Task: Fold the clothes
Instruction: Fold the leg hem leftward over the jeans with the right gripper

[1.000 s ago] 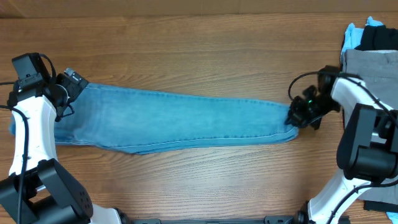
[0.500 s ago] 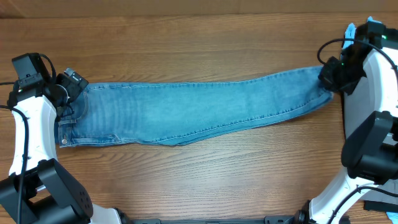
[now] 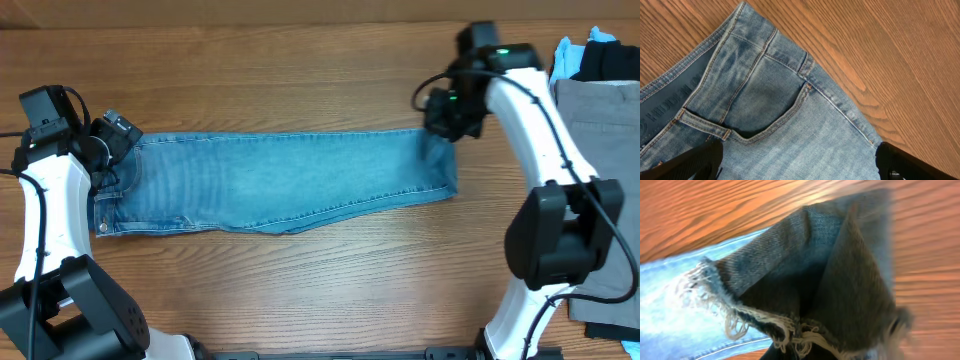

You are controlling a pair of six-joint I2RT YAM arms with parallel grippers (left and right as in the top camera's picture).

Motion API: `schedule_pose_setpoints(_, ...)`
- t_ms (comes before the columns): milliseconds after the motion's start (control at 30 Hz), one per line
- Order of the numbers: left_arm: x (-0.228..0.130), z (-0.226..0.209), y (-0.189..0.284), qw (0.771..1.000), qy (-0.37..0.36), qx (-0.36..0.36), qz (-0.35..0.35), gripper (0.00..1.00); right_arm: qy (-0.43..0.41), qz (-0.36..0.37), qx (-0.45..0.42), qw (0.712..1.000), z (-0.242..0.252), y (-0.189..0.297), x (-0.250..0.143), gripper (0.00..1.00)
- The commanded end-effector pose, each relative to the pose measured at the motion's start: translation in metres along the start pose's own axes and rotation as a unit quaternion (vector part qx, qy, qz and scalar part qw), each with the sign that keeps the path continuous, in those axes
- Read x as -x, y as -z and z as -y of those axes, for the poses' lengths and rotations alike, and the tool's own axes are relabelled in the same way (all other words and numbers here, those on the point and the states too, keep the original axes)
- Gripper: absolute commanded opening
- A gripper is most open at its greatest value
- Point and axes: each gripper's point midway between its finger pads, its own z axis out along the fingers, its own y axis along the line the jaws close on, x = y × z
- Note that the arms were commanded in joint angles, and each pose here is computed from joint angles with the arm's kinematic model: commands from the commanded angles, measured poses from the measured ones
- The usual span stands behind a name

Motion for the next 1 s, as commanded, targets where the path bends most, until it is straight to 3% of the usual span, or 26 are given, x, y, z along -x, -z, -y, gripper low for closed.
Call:
schedule_pose_setpoints(0,0.001,0.001,0.0,1.0,-0.006,-0.002,-0.001,1.0,0.005,-0.015,0.002,1.0,-0.019,-0.013,-0.016,0.08)
schedule_pose_setpoints(633,0.001,0.001,0.0,1.0,-0.006,-0.002,-0.001,1.0,0.029,-0.049,0.031,0.998,-0.084,-0.061,-0.07,0.08)
schedule_pose_setpoints(767,0.0,0.001,0.0,1.0,-0.006,-0.001,-0.003,1.0,0.032,-0.047,0.047,0.997,-0.097,-0.07,-0.077,0.29)
schedule_pose_setpoints(867,0.0,0.001,0.0,1.0,-0.006,-0.001,-0.003,1.0,0.045,-0.031,0.06,0.997,-0.107,-0.076,-0.075,0.62)
schedule_pose_setpoints(967,0.0,0.001,0.0,1.0,-0.006,0.0,-0.003,1.0,0.05,-0.01,0.063,0.997,-0.111,-0.076,-0.066,0.67)
